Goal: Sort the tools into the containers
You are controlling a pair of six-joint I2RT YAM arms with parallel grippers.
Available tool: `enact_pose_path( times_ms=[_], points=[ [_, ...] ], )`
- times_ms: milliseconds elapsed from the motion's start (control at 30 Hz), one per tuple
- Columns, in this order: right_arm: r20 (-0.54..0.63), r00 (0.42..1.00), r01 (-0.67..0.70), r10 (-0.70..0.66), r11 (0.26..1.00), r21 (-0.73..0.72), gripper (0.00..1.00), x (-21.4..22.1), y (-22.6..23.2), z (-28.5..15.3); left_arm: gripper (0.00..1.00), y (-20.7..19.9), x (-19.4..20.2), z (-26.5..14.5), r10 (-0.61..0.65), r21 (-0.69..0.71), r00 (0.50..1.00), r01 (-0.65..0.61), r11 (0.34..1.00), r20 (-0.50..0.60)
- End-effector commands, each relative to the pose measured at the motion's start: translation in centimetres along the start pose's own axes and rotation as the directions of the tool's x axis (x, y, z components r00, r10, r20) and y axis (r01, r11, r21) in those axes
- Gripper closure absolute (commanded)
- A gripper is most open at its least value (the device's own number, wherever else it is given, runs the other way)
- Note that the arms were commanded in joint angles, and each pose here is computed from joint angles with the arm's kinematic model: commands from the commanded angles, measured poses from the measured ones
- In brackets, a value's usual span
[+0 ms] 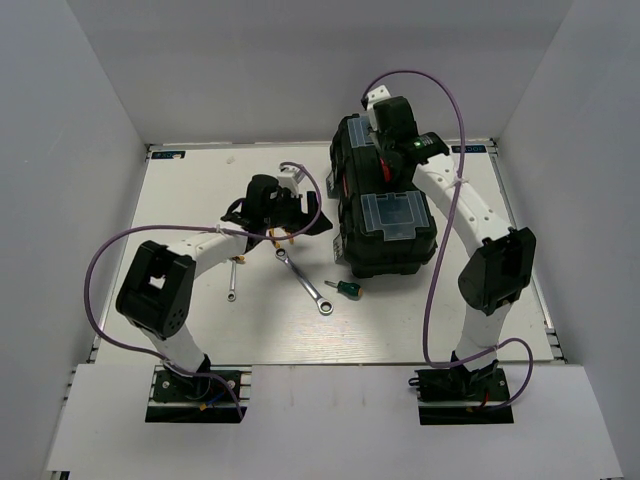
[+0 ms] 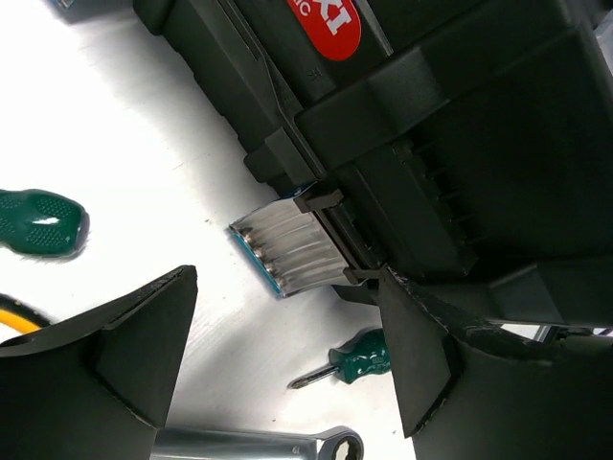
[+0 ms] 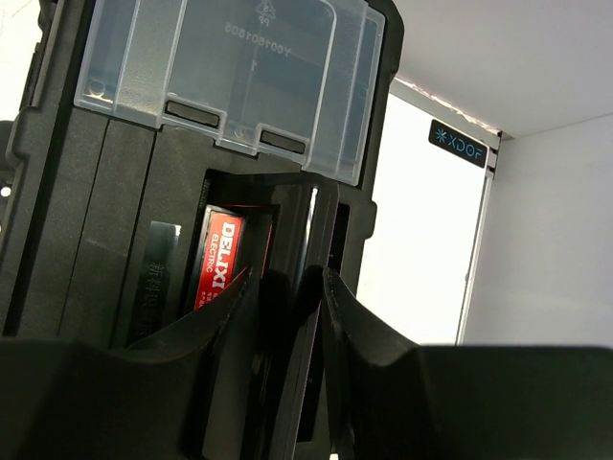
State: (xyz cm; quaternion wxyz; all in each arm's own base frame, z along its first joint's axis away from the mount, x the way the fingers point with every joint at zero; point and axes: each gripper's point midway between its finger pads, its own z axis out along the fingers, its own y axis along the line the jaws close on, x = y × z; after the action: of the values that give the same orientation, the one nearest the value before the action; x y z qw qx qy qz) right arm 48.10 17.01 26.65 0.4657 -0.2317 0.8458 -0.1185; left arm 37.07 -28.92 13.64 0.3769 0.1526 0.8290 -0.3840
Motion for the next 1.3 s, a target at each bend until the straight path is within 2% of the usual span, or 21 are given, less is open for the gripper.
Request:
enact_pose_path(
  times_ms=[0,233,500,633,800,867,933,1033,1200,1267],
  points=[
    [0.026,0.999,0.045,-0.044,0.998,-0.045,1.00,-0.9,1.2,-2.5,0.14,-1.0,-2.4,-1.8,0.050,0.003,0.996,-0.051,0.999,0.079],
    [0.020,0.993,0.119,-0.118,0.992,-0.034,1.00,-0.5,3.0,-2.2,0.14,-0.6,-1.6,-2.4,0.061,-0.022,0.996,-0.060,0.998,0.067],
    [0.003,0.964,0.265,-0.266,0.963,0.043,1.00,-0.2,5.0,-1.8,0.14,-0.4,-2.9,-3.9,0.078,-0.086,0.989,-0.067,0.994,0.124],
    [-0.027,0.923,0.384,-0.384,0.914,0.129,1.00,-0.1,5.6,-1.8,0.14,0.2,-3.7,-5.6,0.072,-0.166,0.981,-0.041,0.985,0.181],
    [-0.016,0.886,0.460,-0.464,0.872,0.166,1.00,-0.6,7.4,-1.8,0.11,1.1,-4.1,-7.6,0.061,-0.242,0.971,-0.003,0.970,0.229],
    [-0.005,0.881,0.466,-0.472,0.868,0.169,0.93,-0.9,7.9,-2.2,0.10,1.1,-4.4,-8.3,0.069,-0.258,0.965,-0.002,0.966,0.252],
    [0.014,0.881,0.465,-0.473,0.870,0.161,0.78,-1.4,8.6,-2.6,0.10,0.9,-4.2,-8.7,0.069,-0.258,0.965,-0.002,0.966,0.252],
    [0.035,0.887,0.452,-0.460,0.883,0.130,0.66,-1.6,9.3,-3.1,0.08,1.4,-4.1,-9.1,0.065,-0.277,0.965,0.008,0.961,0.253],
    [0.027,0.900,0.431,-0.435,0.896,0.105,0.57,-1.2,9.4,-3.3,0.08,1.3,-3.9,-9.5,0.066,-0.276,0.965,0.007,0.961,0.255],
    [0.018,0.905,0.423,-0.426,0.901,0.094,0.48,-0.8,9.5,-3.4,0.08,1.3,-3.9,-9.5,0.066,-0.276,0.965,0.007,0.961,0.255]
  ],
)
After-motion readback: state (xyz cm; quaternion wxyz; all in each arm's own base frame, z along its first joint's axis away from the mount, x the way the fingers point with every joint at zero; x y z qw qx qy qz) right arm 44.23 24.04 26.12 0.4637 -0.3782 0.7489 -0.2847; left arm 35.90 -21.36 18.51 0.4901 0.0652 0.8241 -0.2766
